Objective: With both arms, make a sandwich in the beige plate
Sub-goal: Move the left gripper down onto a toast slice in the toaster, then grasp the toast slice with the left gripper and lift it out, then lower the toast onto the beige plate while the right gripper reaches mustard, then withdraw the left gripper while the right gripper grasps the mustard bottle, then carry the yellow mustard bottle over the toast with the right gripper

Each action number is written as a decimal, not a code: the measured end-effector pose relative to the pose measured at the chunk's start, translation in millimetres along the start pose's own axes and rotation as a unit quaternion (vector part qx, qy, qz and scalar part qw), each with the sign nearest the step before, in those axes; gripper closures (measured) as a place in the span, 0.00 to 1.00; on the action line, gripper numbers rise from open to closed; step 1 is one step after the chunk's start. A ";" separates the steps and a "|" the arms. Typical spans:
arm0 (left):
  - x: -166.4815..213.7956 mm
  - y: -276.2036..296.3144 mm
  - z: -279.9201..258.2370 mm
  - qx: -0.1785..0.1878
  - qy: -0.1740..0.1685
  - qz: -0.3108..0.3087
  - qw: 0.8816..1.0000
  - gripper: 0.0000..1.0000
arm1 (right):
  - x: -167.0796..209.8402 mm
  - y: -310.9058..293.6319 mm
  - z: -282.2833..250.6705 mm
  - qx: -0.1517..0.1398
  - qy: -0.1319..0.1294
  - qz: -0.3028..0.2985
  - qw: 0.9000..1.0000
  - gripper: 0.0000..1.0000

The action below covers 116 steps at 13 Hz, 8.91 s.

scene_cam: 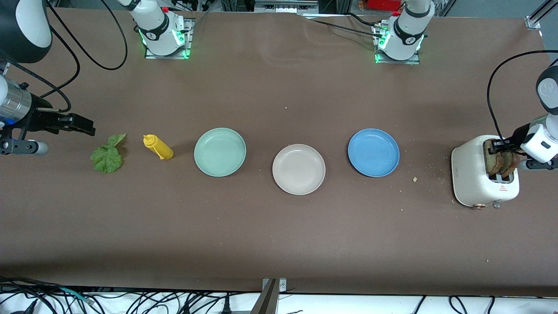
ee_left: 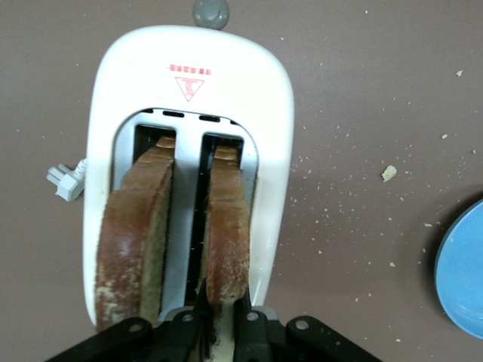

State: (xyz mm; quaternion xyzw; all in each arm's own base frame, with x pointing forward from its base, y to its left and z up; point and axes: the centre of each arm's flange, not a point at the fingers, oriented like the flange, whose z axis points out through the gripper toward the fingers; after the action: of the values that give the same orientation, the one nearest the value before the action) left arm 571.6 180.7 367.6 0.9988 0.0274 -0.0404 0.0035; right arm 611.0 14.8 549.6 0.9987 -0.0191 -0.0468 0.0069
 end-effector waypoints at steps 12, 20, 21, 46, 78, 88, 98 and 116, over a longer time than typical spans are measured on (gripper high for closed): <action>-9.7 -18.7 -106.8 -0.041 -0.047 0.148 0.987 0.92 | 0.1 0.0 0.1 0.000 0.000 0.000 1.000 0.00; 15.2 117.5 -77.6 -0.333 -0.107 0.134 0.927 0.92 | 2.1 43.9 9.8 0.007 -0.010 -0.160 0.987 0.00; 25.6 146.3 -59.1 -0.378 -0.117 0.131 0.909 0.92 | 2.6 61.5 19.8 0.024 -0.015 -0.206 0.978 0.00; 42.6 449.7 179.7 -0.523 -0.144 0.053 0.838 0.86 | -90.6 132.7 396.0 0.334 0.237 -0.553 0.726 0.01; 38.3 134.6 -73.8 -0.063 -0.017 0.000 0.998 0.00 | -17.1 23.0 390.5 0.271 0.339 -0.606 0.667 0.79; -34.9 179.0 -175.3 0.003 -0.033 0.017 0.999 0.00 | 34.9 -141.9 277.3 0.122 0.174 -0.666 0.715 0.85; -53.4 174.4 -215.5 0.002 -0.025 0.013 1.000 0.00 | -41.3 -344.3 244.5 -0.114 0.050 -0.669 0.733 0.85; -56.4 170.4 -221.7 0.002 -0.031 0.008 0.999 0.00 | -110.5 -513.4 341.0 -0.438 0.067 -0.553 0.706 0.85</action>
State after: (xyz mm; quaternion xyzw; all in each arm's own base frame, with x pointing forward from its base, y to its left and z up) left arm 542.7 9.6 594.0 0.9973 0.0192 -0.0714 0.0025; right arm 488.3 528.0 212.4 0.7155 0.5595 0.0217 0.4178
